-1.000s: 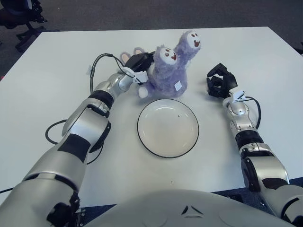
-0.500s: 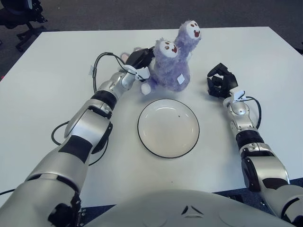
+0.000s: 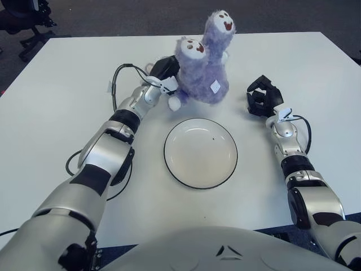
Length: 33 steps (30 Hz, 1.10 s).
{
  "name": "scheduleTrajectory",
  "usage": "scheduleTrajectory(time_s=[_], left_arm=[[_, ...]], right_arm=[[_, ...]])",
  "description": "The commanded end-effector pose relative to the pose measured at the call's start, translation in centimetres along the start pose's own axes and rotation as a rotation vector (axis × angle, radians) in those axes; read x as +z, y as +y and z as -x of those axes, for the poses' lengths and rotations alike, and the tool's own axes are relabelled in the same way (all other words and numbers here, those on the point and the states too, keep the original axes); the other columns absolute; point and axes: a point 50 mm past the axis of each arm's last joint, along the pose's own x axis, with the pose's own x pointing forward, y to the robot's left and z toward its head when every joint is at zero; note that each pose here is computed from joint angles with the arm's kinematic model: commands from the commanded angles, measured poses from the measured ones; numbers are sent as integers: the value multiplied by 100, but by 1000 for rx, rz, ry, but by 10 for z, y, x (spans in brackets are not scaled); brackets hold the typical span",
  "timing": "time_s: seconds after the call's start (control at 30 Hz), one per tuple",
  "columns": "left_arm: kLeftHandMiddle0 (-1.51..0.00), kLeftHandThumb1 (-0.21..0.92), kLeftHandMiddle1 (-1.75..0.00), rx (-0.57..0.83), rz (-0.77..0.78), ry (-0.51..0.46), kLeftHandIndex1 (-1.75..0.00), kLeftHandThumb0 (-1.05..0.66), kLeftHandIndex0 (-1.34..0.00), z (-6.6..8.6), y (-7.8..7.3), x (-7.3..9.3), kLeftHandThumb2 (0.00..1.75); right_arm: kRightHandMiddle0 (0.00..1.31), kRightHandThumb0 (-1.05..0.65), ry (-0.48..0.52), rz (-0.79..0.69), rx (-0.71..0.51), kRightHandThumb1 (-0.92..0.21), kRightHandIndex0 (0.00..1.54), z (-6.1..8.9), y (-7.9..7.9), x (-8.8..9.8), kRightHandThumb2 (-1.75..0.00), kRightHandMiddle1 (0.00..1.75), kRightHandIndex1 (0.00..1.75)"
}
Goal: Put the doll into the plate.
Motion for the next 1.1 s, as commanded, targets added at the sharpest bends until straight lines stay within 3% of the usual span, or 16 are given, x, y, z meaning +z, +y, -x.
scheduleTrajectory(time_s=[0.0, 0.17, 0.53, 1.07], left_arm=[[-89, 32, -175, 20, 25, -49, -175, 8, -70, 3, 3, 5, 115], [-89, 32, -175, 28, 51, -175, -175, 9, -70, 7, 0, 23, 114], [-89, 33, -175, 53, 84, -374, -175, 12, -68, 15, 5, 41, 111], [-89, 38, -175, 19, 67, -549, -175, 9, -67, 27, 7, 47, 100]], right_arm=[[42, -40, 270, -1, 62, -58, 90, 38, 15, -54, -97, 175, 175], [42, -40, 273, -1, 63, -58, 90, 38, 15, -54, -96, 175, 175], [41, -40, 274, 4, 64, -58, 89, 38, 15, -54, -96, 175, 175], [41, -40, 275, 6, 66, -59, 89, 38, 15, -54, -95, 175, 175]])
